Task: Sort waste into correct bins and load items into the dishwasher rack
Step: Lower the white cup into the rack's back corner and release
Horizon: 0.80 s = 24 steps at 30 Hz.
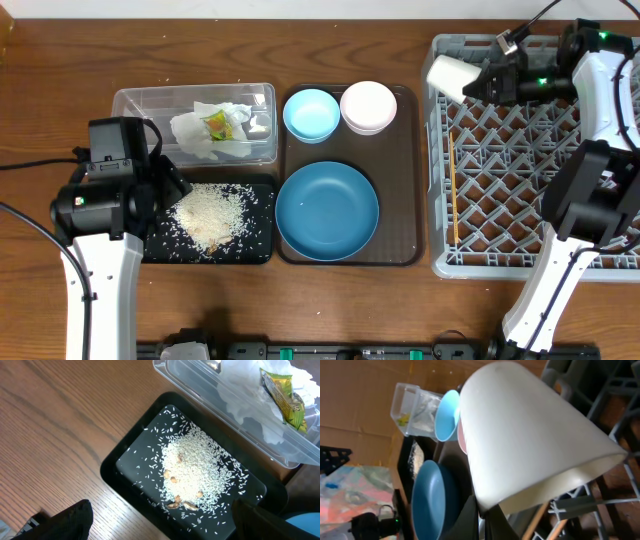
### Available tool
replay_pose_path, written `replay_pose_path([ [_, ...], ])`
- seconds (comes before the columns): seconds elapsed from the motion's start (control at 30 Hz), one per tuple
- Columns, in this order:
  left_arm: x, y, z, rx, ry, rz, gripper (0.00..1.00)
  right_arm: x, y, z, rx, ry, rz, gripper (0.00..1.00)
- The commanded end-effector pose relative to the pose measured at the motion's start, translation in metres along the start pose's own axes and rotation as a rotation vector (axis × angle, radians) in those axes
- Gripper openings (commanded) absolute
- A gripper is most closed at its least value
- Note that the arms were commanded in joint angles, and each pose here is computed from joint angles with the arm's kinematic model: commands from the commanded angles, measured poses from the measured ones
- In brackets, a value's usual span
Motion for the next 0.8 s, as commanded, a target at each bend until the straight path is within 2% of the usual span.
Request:
replay_pose_path([
  [0.0, 0.001, 0.006, -0.005, -0.025, 0.004, -0.011, 0.91, -0.018, -0.011, 0.009, 0.044, -0.020, 0.005, 0.01],
  [0.27, 0.001, 0.006, -0.005, -0.025, 0.004, -0.011, 0.91, 0.001, 0.002, 0.014, -0.050, 0.116, -0.117, 0.01],
  [0.77, 0.001, 0.006, -0.005, -0.025, 0.004, -0.011, 0.91, -0.001, 0.006, 0.023, -0.035, 0.085, -0.201, 0.01],
])
Point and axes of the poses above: each gripper's point midway between its finger pads, its own z axis out along the fingers, its own x axis along the line the jaws close on, y = z × x, the point moved 5 cm from there along -z, back along the fingers, and after that the axes turned 5 degrees about -z, right-handed, at the moved point
